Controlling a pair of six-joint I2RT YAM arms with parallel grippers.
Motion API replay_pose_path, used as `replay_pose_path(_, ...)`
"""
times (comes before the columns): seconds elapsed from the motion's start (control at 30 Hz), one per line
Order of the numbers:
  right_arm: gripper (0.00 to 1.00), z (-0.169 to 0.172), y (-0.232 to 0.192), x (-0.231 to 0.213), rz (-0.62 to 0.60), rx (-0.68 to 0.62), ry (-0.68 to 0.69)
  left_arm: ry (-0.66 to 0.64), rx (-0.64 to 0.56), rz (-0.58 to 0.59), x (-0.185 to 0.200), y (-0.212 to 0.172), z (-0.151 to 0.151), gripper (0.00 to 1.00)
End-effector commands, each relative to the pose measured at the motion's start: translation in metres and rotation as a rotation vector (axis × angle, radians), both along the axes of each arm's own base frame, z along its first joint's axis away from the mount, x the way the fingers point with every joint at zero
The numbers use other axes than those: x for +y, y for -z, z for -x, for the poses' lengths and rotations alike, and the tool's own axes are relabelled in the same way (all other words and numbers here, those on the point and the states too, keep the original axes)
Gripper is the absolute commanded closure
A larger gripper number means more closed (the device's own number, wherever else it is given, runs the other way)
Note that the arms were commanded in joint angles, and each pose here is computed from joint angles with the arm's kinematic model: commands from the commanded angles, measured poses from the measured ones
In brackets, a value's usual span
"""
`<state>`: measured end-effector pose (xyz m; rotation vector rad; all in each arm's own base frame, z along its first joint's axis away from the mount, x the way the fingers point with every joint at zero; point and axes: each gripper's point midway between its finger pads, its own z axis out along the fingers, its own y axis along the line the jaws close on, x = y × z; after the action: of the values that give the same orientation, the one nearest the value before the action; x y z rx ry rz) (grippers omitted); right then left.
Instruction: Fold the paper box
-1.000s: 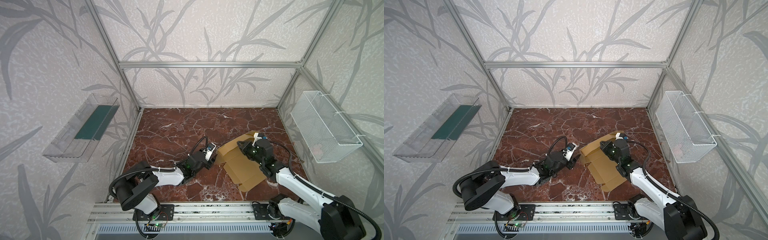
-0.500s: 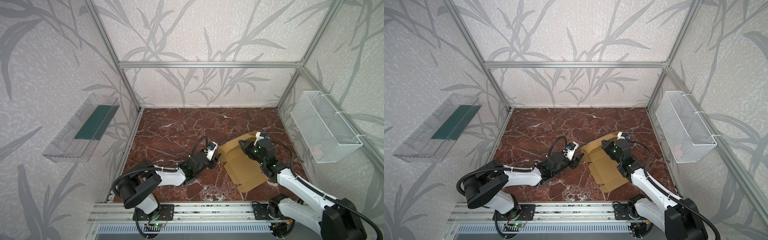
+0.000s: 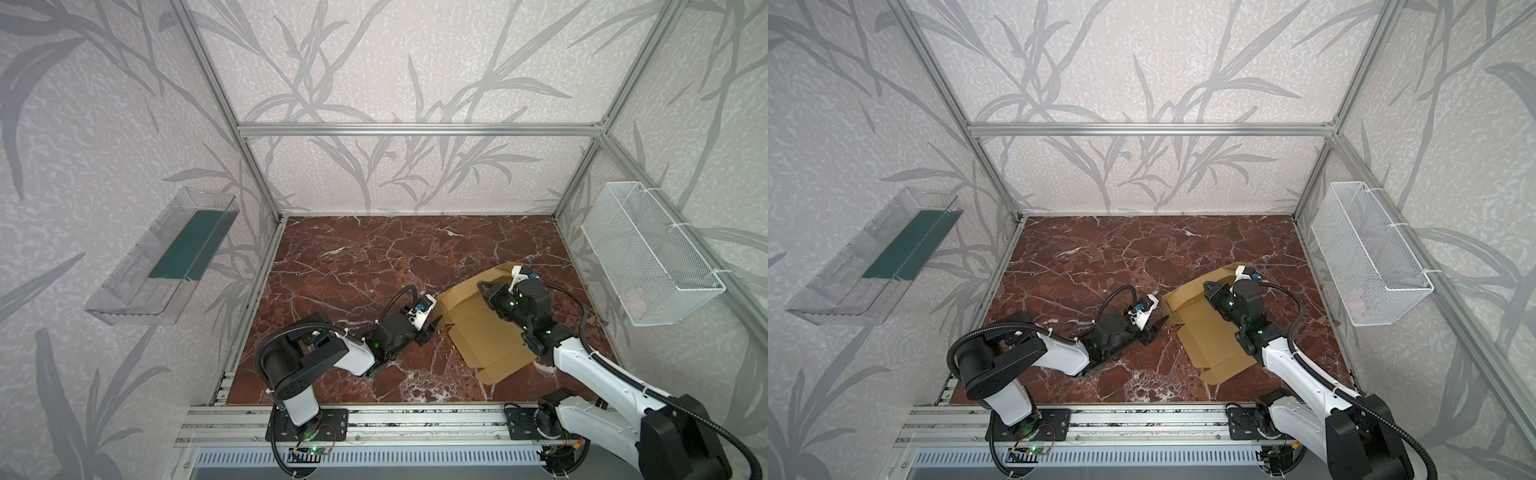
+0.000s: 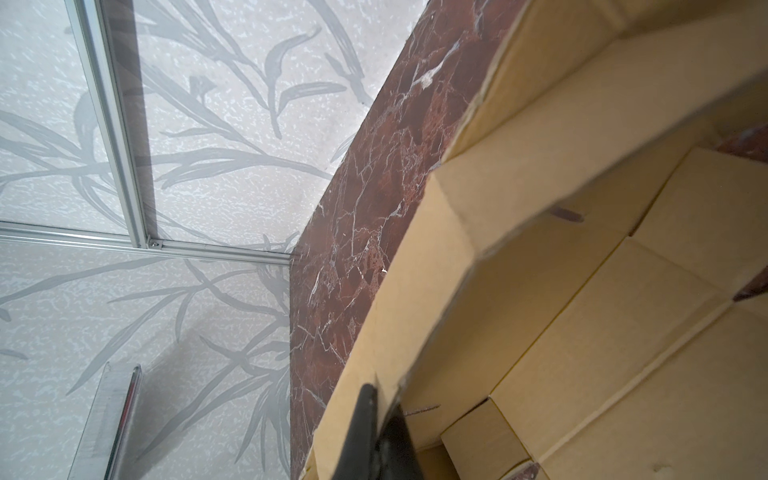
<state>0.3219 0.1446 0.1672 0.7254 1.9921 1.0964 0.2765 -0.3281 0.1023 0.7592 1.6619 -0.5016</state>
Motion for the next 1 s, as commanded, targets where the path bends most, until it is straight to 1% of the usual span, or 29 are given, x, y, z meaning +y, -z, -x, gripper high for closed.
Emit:
replay_pose_path(0.0,1.0,0.003,0.01,0.0,0.008,0.019,-0.017,0.017,-0.119,0.031,-0.003,-0.02,-0.001,0.37)
replay_pose_path(0.2,1.0,0.002,0.012,0.003,0.001,0.025,-0.029,0.058,-0.146,0.018,-0.013,-0.016,-0.001,0.37)
replay_pose_path(0.3,1.0,0.001,0.014,0.004,-0.005,0.034,-0.032,0.057,-0.147,0.026,-0.014,-0.013,-0.002,0.38)
replay_pose_path(0.57,1.0,0.001,0.015,0.006,-0.014,0.036,-0.041,0.071,-0.126,0.054,-0.016,-0.012,0.001,0.47)
replay_pose_path(0.73,1.0,0.003,0.015,0.007,-0.02,0.036,-0.044,0.076,-0.12,0.07,-0.018,-0.011,0.001,0.55)
replay_pose_path(0.97,1.0,0.005,0.012,0.006,-0.025,0.031,-0.043,0.081,-0.107,0.114,-0.02,-0.018,0.001,0.6)
